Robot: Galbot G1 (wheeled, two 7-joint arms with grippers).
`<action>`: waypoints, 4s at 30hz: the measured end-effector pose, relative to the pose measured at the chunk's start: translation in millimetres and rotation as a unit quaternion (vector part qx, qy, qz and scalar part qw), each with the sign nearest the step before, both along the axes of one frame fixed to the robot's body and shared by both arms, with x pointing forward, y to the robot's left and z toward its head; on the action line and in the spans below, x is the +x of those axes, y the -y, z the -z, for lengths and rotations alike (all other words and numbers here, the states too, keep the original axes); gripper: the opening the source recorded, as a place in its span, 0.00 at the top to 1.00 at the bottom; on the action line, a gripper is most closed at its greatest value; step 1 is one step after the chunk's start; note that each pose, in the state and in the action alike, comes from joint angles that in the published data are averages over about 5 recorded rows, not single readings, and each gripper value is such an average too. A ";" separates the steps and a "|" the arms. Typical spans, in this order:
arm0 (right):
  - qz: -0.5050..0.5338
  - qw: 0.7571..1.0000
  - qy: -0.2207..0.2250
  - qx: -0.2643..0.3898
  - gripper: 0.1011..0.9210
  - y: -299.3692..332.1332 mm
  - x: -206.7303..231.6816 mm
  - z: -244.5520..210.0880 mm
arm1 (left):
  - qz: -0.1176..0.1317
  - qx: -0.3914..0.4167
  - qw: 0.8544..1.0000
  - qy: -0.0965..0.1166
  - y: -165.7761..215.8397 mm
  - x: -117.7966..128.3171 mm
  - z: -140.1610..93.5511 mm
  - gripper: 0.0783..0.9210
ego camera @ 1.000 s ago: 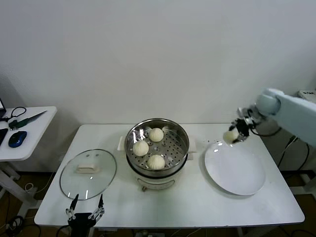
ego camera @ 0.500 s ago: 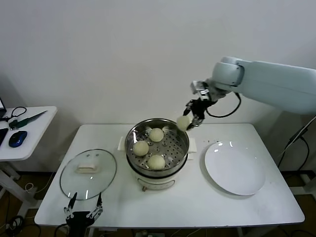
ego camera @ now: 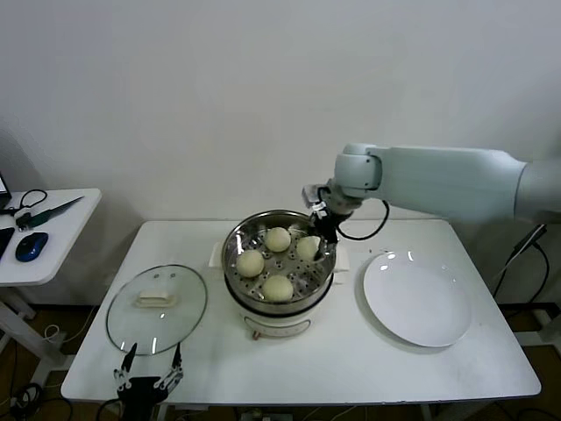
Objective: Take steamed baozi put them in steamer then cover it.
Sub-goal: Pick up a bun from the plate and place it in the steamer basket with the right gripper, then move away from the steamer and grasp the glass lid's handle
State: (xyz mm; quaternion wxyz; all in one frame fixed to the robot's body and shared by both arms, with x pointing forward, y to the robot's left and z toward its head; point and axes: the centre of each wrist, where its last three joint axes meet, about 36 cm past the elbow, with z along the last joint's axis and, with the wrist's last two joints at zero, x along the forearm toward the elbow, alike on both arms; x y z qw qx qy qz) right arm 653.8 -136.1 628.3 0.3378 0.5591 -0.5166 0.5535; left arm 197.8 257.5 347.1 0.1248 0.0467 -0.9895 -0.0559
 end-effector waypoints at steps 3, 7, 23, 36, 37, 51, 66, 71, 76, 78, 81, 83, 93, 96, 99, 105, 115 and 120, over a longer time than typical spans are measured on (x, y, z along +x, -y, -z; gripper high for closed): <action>0.000 1.000 -0.002 -0.006 0.38 -2.0 -0.9 12.8 | 0.001 0.000 1.000 0.001 0.5 0.9 -0.3 0.12; 0.001 1.000 -0.002 -0.012 0.38 -3.3 -1.5 25.4 | 0.001 0.000 1.000 0.001 0.5 1.2 -0.6 0.12; -0.004 1.000 0.001 0.014 0.12 2.1 1.1 2.8 | -0.006 -0.004 1.000 -0.001 -1.2 2.0 -5.8 0.12; 0.098 0.967 0.093 0.216 0.12 66.3 -1.5 -66.3 | 0.001 -0.004 1.000 0.007 -11.2 14.0 -15.1 0.12; 0.112 0.959 0.107 0.236 0.12 75.1 -3.0 -65.5 | 0.002 -0.004 1.000 0.010 -12.3 15.5 -16.3 0.12; 0.305 0.819 0.257 0.413 0.12 222.9 -64.2 15.0 | 0.040 0.015 0.998 0.043 -29.0 38.2 -22.4 0.12; 0.436 0.673 0.304 0.514 0.12 287.2 -182.2 179.5 | 0.071 0.093 0.989 0.088 -48.1 52.8 -14.2 0.12; 0.480 0.647 0.293 0.515 0.12 285.2 -244.1 251.4 | 0.059 0.139 0.983 0.106 -55.2 58.8 -10.8 0.12; 0.518 0.628 0.283 0.507 0.12 274.2 -302.9 305.3 | 0.040 0.241 0.963 0.116 -70.0 65.1 -4.7 0.12; 0.529 0.621 0.281 0.506 0.12 267.3 -320.6 319.5 | 0.038 0.292 0.949 0.116 -75.3 67.3 0.0 0.12; 0.541 0.611 0.279 0.506 0.12 254.5 -340.9 335.2 | 0.043 0.369 0.922 0.110 -82.0 70.3 9.5 0.12; 0.547 0.606 0.278 0.506 0.12 245.5 -352.1 343.6 | 0.049 0.418 0.901 0.101 -85.4 71.8 17.6 0.12; 0.564 0.589 0.282 0.505 0.12 213.9 -387.1 367.2 | 0.070 0.586 0.806 0.039 -101.6 84.8 63.1 0.12; 0.568 0.585 0.285 0.504 0.12 208.8 -394.6 370.6 | 0.072 0.613 0.787 0.026 -103.9 91.3 74.6 0.12; 0.571 0.582 0.287 0.503 0.12 205.3 -400.6 372.4 | 0.074 0.633 0.770 0.018 -106.1 98.3 84.4 0.12; 0.575 0.575 0.292 0.503 0.12 200.3 -408.8 373.2 | 0.081 0.659 0.747 0.007 -109.0 114.0 98.9 0.12; 0.583 0.566 0.300 0.500 0.12 195.8 -420.2 374.2 | 0.089 0.683 0.725 0.009 -109.0 138.1 112.3 0.12; 0.585 0.562 0.304 0.500 0.12 193.5 -423.4 374.3 | 0.088 0.691 0.717 0.012 -111.7 150.6 114.5 0.12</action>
